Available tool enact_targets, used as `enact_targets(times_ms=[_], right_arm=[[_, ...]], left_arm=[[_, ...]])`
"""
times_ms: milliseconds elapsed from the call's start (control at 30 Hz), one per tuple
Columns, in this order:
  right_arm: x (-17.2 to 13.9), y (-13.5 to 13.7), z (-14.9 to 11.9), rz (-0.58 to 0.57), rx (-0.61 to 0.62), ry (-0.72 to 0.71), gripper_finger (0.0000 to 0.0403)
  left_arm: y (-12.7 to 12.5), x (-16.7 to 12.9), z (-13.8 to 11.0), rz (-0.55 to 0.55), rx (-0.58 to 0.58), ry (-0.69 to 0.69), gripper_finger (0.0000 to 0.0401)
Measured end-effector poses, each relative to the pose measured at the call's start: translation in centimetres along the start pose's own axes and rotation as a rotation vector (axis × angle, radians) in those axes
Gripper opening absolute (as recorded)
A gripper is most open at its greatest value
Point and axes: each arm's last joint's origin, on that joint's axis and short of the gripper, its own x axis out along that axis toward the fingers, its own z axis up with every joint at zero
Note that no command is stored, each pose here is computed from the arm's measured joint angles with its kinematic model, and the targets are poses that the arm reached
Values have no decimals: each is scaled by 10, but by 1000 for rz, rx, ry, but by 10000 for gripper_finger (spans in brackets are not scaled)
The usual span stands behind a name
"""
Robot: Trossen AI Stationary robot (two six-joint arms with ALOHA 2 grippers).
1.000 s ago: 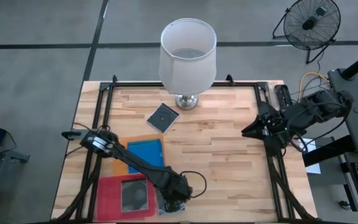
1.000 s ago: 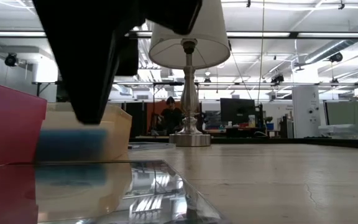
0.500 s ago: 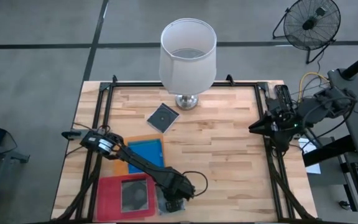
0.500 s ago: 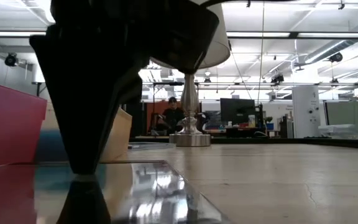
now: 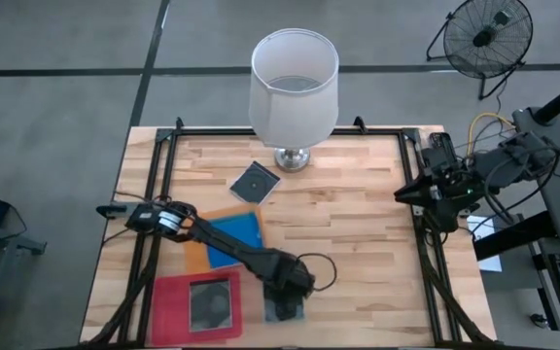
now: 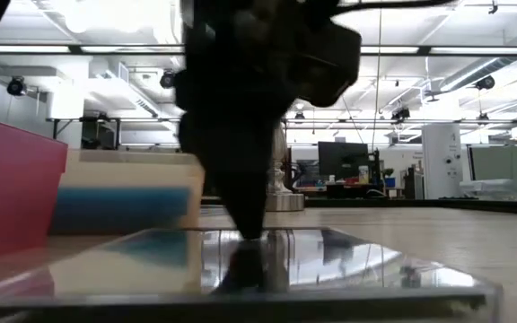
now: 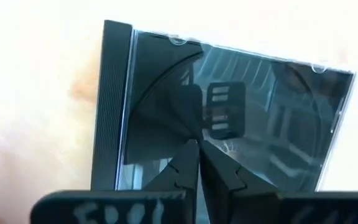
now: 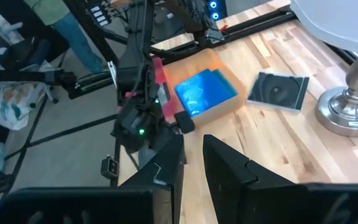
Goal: Pick & place jewel cases by type
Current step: Move the orange bin to the top left of the table
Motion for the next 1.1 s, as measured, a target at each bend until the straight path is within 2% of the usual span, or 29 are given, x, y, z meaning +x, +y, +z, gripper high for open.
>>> enact_targets(times_ms=[267,533,900,1100], right_arm=[[-2,-2,0,-3,3,-9,56],[-5,-3,0,-13,0,-25,56],[-6,-4,0,-17,1,-33,56],[-6,-4,0,-17,2,-34,56]], left_arm=[[16,-3,22,-36,-34,-88,0],[7,0,12,-41,-23,-46,0],[11,6,-15,30,-50,147,0],[5,-14,-6,7,-55,82,0]])
